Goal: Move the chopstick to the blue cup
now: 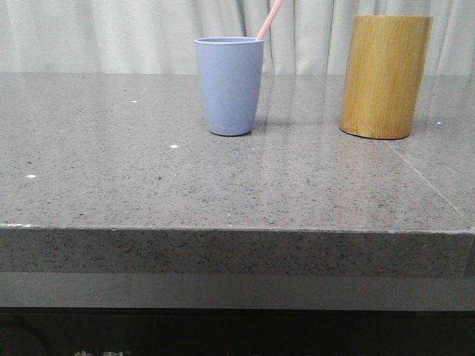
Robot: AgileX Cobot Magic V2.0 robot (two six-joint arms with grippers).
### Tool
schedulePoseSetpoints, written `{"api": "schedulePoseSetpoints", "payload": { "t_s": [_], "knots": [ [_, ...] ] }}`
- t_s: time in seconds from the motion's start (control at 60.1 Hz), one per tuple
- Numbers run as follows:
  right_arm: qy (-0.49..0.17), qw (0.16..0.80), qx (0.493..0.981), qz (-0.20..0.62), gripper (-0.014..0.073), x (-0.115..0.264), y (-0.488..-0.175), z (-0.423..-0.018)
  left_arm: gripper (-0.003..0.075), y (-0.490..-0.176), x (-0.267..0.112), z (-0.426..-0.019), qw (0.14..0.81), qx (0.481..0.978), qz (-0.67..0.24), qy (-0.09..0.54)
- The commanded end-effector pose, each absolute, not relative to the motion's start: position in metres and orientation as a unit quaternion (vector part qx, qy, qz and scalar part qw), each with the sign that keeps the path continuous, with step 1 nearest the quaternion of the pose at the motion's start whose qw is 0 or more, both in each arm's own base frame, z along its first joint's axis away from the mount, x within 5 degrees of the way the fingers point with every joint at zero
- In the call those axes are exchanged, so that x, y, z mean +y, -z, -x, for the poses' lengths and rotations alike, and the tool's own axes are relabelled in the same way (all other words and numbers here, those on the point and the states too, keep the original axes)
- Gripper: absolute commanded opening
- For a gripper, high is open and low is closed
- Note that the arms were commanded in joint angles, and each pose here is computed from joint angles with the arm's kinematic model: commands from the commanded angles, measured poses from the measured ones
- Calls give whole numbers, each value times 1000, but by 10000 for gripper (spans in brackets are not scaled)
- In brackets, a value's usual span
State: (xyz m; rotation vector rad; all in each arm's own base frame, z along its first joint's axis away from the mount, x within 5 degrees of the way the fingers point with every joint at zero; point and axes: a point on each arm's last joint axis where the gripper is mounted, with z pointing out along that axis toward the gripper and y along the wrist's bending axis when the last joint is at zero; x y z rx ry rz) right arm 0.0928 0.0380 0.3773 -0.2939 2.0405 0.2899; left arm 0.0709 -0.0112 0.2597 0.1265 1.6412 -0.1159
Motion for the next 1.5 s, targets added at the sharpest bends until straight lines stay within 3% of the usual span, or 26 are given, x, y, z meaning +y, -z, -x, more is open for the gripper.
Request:
{"api": "schedulePoseSetpoints", "payload": {
  "t_s": [0.0,0.316,1.48],
  "knots": [
    [-123,545,821,118,-68,37,-390,-94,-19,-258,-8,-66,729,682,-35,52],
    [-123,545,821,118,-68,37,-390,-94,-19,-216,-3,-56,757,652,-6,31],
    [-123,545,821,118,-68,37,-391,-94,-18,-215,-3,-53,756,653,3,48]
  ]
}}
